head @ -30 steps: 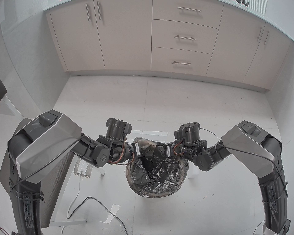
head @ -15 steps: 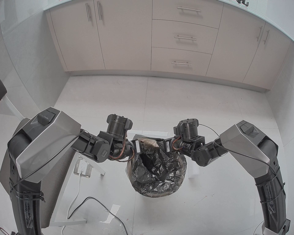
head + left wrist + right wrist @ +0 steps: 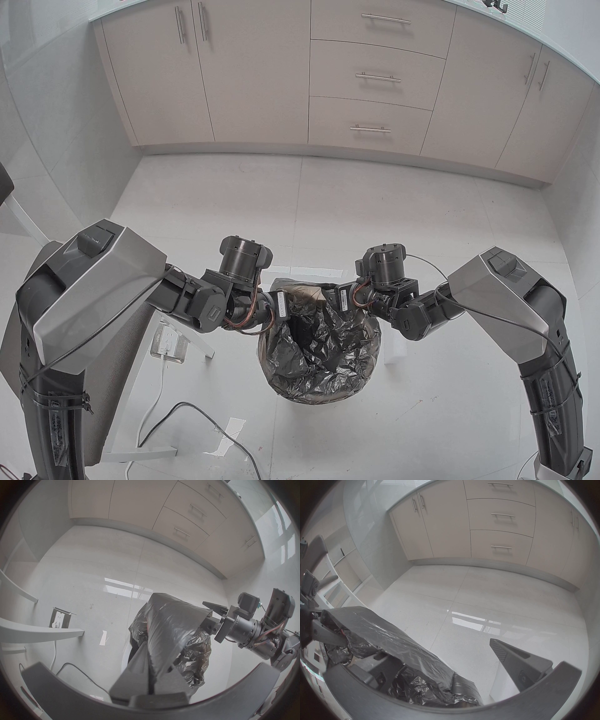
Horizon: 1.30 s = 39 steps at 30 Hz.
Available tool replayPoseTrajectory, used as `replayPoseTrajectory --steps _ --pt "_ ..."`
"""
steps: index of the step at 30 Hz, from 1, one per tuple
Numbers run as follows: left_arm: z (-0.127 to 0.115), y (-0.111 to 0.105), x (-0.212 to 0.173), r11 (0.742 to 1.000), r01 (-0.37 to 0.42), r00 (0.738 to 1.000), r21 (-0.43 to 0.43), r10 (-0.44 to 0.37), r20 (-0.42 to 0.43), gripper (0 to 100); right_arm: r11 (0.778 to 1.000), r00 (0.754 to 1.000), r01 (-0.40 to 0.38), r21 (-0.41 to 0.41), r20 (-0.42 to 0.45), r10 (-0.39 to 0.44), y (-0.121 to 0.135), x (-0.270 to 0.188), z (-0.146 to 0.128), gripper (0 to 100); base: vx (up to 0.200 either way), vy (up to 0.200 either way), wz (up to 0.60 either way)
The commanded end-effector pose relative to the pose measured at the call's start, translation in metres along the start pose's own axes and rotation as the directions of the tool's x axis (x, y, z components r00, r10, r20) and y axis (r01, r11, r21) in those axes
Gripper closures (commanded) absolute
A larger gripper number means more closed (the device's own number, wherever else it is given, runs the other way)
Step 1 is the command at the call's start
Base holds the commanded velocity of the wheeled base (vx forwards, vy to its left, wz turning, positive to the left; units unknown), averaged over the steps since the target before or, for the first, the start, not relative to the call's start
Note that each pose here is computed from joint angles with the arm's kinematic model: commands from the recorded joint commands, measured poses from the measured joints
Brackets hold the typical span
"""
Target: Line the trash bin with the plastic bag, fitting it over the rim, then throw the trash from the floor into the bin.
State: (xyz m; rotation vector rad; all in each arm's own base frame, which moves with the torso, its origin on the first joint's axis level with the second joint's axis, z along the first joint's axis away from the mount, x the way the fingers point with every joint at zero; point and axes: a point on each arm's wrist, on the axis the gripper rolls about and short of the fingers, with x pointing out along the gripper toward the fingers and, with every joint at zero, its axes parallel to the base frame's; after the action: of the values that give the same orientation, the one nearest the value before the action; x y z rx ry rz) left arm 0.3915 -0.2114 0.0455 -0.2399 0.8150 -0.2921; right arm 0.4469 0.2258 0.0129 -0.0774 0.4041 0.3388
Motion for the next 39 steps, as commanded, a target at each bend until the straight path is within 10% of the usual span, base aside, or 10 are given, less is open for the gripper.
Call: replayPoseTrajectory --steps 1,12,23,39 --pt "-0.001 0.0 -0.001 1.0 -0.001 1.0 0.006 0.001 -0.005 0 1.0 1.0 -0.001 -0.003 0.001 0.001 0.001 0.0 0.0 0 0.0 0.0 0.0" --pt "0.005 0.013 0.003 0.999 -0.026 1.0 0.024 0.026 0.008 0 1.0 1.0 0.0 0.003 0.015 0.0 0.0 -0.002 0.004 0 0.0 0.0 0.0" --pt "0.01 0.046 0.026 0.975 -0.222 0.972 -0.024 0.224 0.068 0 1.0 1.0 0.005 0.006 0.015 -0.005 -0.003 -0.001 0.004 0 0.0 0.0 0.0" --pt "0.005 0.052 0.039 0.972 -0.234 0.971 -0.025 0.235 0.047 0 0.999 0.999 0.042 0.013 0.007 -0.042 -0.022 0.024 -0.013 0 0.0 0.0 0.0"
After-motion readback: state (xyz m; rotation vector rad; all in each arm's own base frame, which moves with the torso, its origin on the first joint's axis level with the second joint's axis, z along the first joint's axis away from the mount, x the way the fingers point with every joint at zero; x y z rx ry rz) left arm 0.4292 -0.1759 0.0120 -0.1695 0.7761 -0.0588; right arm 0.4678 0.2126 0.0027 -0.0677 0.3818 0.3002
